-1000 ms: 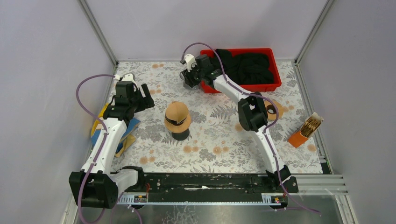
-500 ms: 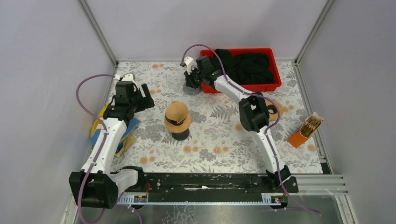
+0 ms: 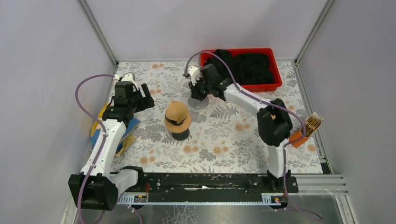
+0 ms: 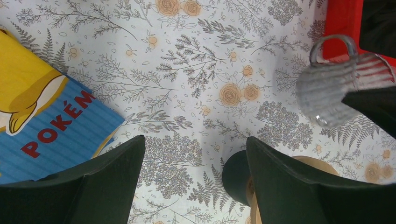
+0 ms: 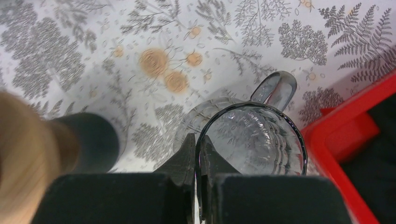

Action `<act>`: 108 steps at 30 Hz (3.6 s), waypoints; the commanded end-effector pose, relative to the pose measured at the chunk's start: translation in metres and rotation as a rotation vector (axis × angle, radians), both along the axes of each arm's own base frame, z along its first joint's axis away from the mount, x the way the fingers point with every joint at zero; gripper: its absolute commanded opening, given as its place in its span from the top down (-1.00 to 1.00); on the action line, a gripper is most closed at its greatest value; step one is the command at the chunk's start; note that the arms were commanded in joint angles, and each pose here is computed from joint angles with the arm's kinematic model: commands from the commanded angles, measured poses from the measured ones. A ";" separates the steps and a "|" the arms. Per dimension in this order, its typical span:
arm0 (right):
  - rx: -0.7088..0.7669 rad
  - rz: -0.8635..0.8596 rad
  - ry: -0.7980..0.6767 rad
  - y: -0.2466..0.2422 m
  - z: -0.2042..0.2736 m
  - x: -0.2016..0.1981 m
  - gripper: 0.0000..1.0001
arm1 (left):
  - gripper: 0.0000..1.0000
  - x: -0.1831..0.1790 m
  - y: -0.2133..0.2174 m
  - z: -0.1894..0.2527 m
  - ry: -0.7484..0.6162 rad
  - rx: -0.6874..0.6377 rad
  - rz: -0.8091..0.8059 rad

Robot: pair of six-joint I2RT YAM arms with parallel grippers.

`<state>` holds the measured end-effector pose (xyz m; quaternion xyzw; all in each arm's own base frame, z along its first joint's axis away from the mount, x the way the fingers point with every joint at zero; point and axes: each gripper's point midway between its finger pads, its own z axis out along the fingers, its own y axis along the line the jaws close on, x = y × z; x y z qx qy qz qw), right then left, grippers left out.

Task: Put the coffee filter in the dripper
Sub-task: Move the coffee server to the center of the board, then pick up the dripper holder from the center of the board.

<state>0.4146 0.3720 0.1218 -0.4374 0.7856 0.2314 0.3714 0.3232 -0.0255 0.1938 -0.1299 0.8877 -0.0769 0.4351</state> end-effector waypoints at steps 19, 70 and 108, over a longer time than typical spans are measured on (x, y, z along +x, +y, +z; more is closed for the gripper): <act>0.057 -0.412 -0.165 -0.098 0.037 -0.076 1.00 | -0.73 0.009 0.006 0.018 -0.094 0.002 0.015; -0.027 -0.588 -0.095 -0.147 0.060 -0.117 -0.60 | -0.78 -0.003 -0.003 0.101 -0.289 -0.062 -0.003; -0.038 -1.420 0.230 -0.383 -0.039 -0.007 -0.88 | -1.00 -0.029 0.014 0.070 -0.290 0.165 0.102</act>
